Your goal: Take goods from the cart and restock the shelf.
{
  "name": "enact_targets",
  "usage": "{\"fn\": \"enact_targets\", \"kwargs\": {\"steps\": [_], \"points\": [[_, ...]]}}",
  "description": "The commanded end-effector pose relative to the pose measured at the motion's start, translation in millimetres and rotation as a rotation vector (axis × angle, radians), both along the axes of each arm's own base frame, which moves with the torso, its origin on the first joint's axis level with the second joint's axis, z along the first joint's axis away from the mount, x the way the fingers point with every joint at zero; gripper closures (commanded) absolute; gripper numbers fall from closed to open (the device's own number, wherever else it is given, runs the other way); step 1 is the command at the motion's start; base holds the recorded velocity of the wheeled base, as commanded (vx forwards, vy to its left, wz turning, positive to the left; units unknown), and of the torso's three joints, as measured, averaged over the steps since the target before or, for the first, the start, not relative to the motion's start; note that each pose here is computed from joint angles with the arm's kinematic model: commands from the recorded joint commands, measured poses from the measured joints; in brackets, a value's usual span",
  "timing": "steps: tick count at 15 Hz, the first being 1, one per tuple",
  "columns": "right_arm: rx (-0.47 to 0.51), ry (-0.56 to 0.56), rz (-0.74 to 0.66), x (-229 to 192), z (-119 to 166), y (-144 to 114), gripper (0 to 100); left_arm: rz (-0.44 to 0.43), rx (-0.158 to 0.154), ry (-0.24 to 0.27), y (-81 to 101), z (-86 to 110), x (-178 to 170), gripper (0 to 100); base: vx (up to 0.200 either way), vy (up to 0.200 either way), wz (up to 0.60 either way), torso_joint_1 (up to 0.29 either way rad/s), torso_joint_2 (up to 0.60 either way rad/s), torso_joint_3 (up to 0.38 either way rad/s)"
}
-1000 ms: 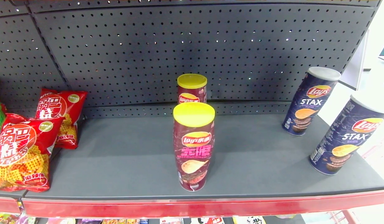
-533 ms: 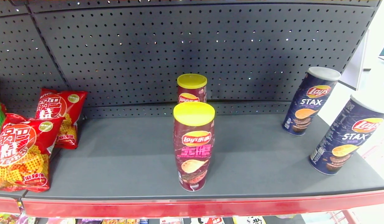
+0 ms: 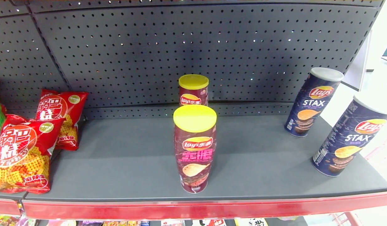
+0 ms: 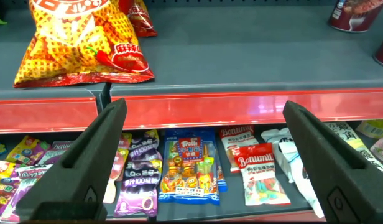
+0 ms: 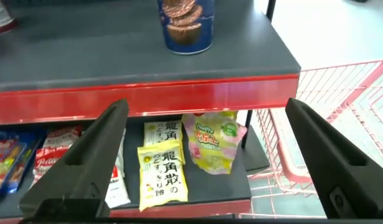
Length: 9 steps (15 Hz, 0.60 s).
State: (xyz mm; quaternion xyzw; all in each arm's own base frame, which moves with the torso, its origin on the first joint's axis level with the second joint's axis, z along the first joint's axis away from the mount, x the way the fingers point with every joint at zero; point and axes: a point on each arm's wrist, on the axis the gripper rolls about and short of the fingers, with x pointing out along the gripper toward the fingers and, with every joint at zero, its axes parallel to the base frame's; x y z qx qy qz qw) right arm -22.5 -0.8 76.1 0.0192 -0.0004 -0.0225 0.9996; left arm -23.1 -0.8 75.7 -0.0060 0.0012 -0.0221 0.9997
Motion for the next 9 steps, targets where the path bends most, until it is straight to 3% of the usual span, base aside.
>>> {"fn": "enact_targets", "kwargs": {"steps": [1, 9], "points": [[0.02, -0.004, -0.013, -0.2, -0.2, -0.3, 0, 0.0, 0.0, 0.001, 0.0, 0.0, 0.1, 0, 0.0, 0.0, 0.0, 0.0, 0.0, 0.0], [0.014, -0.002, -0.01, -0.2, -0.3, -0.3, 0, 0.0, 0.0, 0.001, 0.0, 0.0, 0.1, 0, 0.0, 0.0, 0.0, 0.0, 0.0, 0.0]]}}
